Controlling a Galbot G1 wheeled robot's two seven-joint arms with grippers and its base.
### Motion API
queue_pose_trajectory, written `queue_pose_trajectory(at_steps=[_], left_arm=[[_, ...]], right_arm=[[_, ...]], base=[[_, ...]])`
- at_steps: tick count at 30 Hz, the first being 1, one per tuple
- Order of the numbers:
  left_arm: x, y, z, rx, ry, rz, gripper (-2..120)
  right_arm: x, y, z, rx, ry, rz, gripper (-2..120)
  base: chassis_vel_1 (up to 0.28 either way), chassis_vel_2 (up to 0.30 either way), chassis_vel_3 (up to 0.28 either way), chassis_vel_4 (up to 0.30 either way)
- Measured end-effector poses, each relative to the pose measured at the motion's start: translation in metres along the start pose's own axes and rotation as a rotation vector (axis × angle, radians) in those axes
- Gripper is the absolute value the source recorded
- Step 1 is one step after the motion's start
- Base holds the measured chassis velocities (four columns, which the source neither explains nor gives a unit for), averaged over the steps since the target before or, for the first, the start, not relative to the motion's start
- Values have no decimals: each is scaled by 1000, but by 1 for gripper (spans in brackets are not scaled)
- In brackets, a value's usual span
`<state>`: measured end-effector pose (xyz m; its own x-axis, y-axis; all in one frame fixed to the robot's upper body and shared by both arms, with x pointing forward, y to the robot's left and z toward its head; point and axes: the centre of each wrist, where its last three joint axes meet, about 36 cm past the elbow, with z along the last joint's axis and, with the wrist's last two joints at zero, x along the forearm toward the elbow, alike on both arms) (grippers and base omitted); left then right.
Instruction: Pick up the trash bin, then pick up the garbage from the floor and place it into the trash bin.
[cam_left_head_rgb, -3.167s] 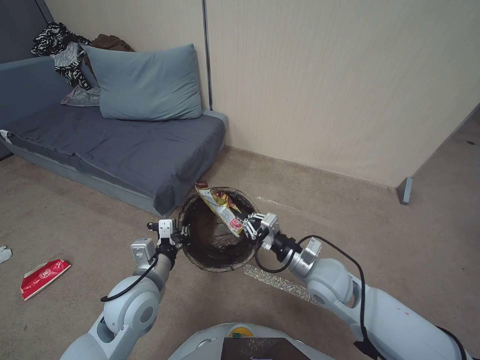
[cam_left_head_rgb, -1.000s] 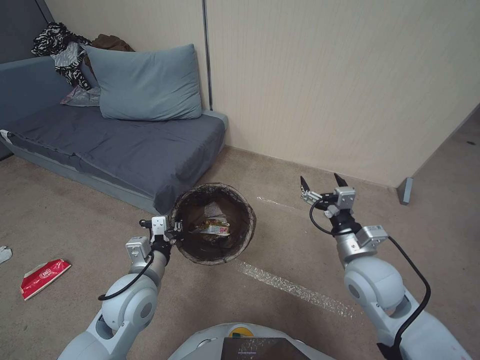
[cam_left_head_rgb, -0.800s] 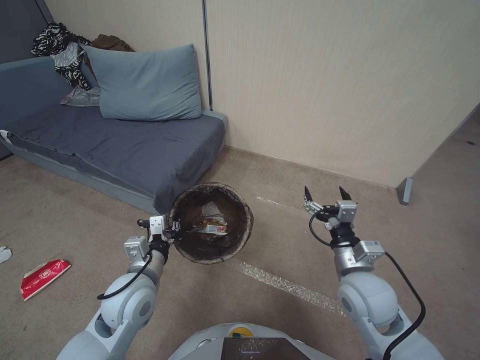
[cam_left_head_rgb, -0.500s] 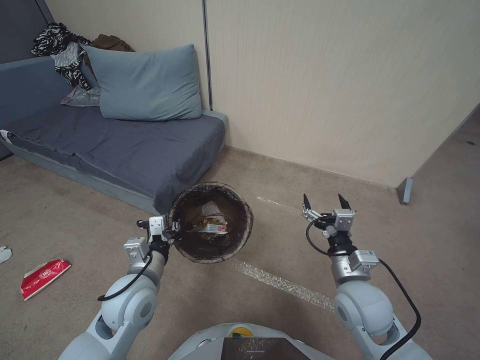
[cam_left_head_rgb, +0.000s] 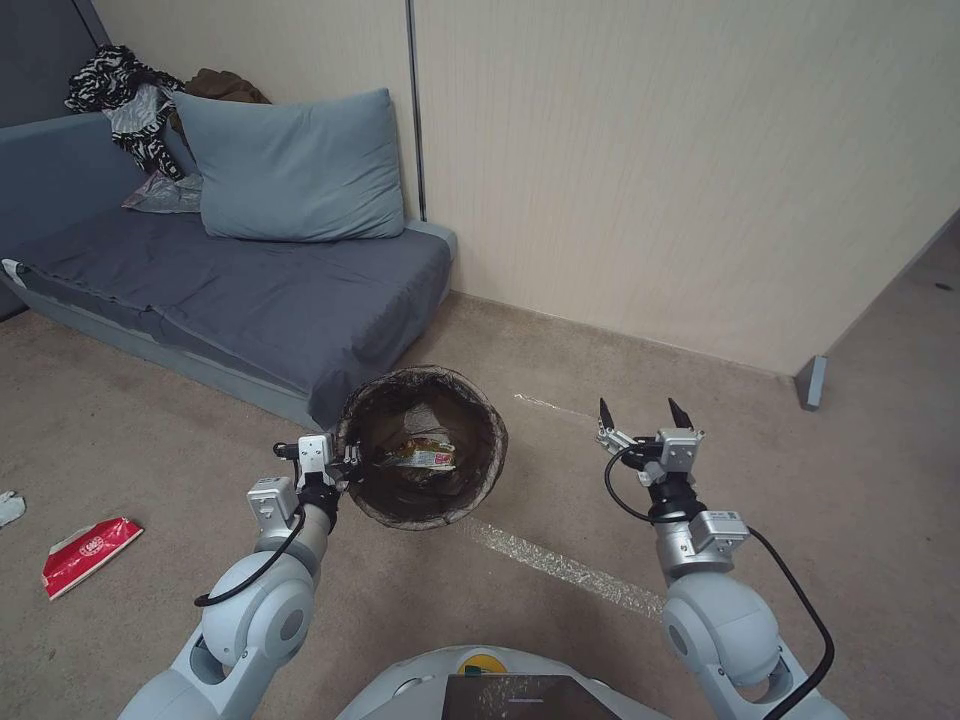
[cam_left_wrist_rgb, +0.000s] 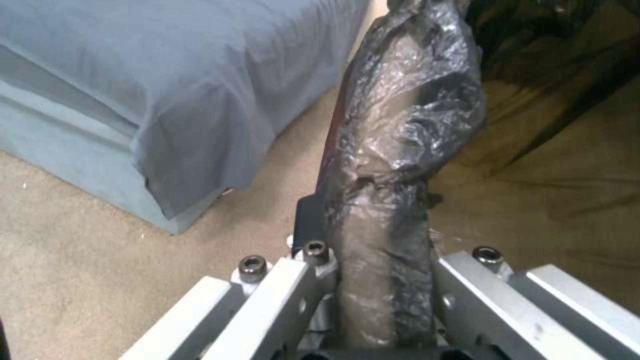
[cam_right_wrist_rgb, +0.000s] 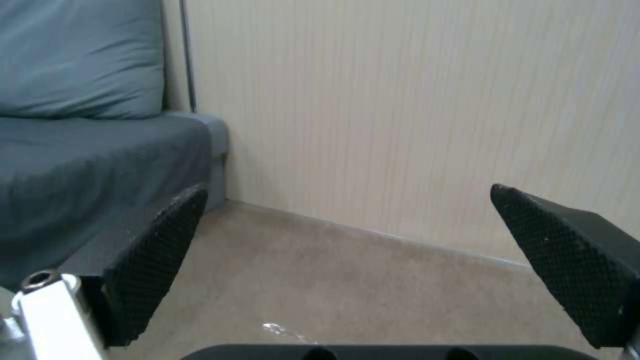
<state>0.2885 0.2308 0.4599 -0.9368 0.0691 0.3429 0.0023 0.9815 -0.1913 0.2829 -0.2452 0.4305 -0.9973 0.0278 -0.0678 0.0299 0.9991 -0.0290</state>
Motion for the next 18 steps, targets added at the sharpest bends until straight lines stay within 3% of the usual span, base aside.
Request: queue_pose_trajectory(at_steps=[18], left_arm=[[1,0,-2,-6,-3,0,3]], right_arm=[[-1,5,1,-9,2,-2,100]], base=[[50,52,51,52]])
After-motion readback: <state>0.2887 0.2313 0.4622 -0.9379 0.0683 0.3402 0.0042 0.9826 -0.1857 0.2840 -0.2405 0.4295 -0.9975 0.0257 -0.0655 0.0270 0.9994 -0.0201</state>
